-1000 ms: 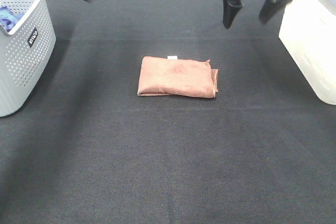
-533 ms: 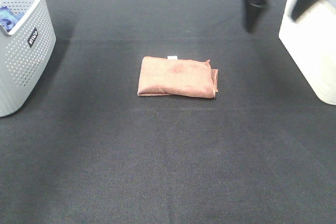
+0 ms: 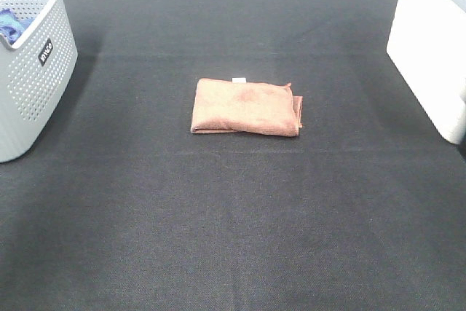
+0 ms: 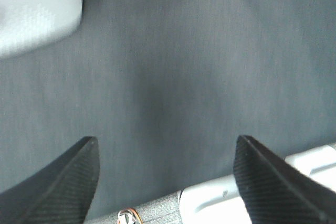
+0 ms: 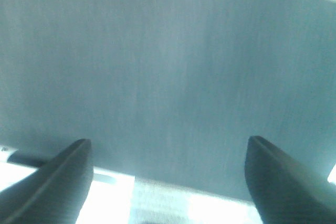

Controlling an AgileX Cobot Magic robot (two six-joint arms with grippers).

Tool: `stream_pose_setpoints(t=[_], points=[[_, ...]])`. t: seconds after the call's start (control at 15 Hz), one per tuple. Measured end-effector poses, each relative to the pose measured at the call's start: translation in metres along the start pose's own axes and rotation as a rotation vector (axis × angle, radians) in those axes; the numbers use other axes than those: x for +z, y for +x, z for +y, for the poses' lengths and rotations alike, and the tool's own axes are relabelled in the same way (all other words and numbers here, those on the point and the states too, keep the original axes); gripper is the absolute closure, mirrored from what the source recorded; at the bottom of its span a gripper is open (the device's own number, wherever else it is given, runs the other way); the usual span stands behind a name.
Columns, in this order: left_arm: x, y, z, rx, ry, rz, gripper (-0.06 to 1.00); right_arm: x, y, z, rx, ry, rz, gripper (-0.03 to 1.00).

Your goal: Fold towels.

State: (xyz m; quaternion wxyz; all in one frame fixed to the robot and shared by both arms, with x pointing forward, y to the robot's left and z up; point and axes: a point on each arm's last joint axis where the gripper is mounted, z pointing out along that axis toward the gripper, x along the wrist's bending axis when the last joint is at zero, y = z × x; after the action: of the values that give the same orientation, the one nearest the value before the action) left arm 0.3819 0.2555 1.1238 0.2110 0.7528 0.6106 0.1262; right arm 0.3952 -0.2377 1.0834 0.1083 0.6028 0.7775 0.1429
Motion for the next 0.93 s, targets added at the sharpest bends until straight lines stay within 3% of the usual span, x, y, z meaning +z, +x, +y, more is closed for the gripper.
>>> stream_pose_setpoints(t=[0.27, 0.47, 0.67, 0.93], points=[[-0.011, 0.008, -0.088, 0.003, -0.129, -0.012, 0.26, -0.010, -0.011, -0.082, -0.033, -0.184, 0.025, 0.21], [-0.006, 0.012, -0.124, 0.032, -0.247, -0.020, 0.26, -0.020, -0.013, -0.115, -0.095, -0.364, 0.064, 0.21], [0.006, 0.010, -0.137, 0.107, -0.319, -0.047, 0.26, -0.022, -0.009, -0.135, -0.169, -0.494, 0.137, 0.21], [0.011, 0.004, -0.137, 0.185, -0.349, -0.099, 0.26, -0.021, -0.008, -0.141, -0.205, -0.517, 0.144, 0.21]])
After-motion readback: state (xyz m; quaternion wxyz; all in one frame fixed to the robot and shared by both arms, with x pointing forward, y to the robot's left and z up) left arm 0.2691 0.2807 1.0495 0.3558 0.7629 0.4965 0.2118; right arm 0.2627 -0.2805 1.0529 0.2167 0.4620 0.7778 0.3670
